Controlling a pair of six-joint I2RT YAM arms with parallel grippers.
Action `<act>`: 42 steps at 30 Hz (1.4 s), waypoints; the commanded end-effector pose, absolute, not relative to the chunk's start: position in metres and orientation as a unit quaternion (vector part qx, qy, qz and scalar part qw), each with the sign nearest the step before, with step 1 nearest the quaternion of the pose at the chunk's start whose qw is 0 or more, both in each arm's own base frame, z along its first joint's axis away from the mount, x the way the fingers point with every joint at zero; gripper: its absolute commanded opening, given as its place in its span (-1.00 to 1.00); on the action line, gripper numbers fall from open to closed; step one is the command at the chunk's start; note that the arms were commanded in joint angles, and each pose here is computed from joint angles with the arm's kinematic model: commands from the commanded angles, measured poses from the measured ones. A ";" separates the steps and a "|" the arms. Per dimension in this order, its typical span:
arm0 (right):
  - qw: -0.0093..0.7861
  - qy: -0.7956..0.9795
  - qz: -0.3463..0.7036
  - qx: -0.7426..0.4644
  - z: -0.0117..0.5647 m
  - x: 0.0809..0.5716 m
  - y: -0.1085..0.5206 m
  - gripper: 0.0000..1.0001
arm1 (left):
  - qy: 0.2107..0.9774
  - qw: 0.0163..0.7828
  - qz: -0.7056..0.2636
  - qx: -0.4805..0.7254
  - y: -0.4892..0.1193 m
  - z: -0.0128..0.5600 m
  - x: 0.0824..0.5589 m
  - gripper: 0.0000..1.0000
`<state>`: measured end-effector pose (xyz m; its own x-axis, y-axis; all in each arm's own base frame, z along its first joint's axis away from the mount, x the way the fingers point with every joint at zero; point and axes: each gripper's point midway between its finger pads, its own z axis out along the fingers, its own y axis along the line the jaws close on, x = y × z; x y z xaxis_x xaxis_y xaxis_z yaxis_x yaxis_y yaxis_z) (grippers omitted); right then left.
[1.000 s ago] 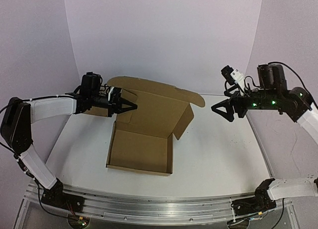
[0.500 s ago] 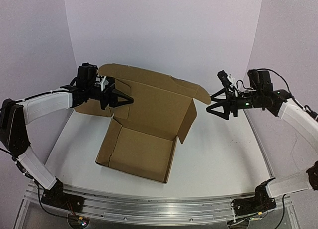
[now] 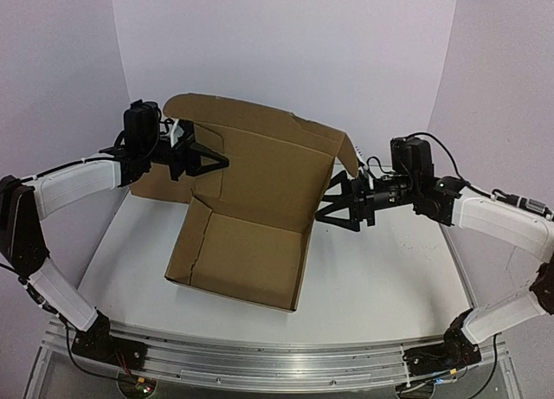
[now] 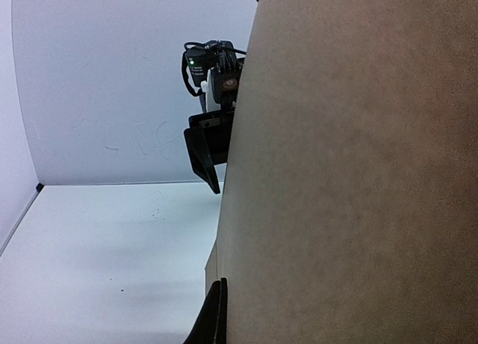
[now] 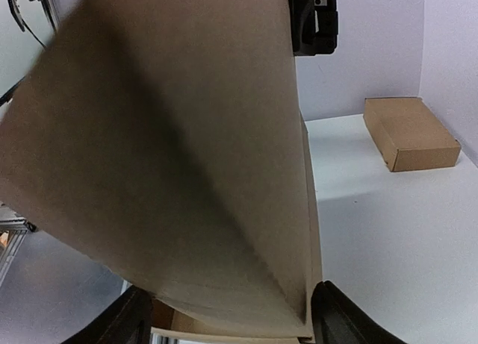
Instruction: Fold the paper box
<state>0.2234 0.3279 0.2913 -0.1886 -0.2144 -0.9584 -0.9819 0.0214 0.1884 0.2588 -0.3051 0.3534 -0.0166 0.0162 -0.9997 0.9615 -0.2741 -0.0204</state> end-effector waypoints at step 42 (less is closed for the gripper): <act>0.464 0.688 0.300 -0.470 0.158 0.307 0.333 -1.00 | 0.504 0.477 -0.391 0.604 -0.312 0.187 0.303 -0.67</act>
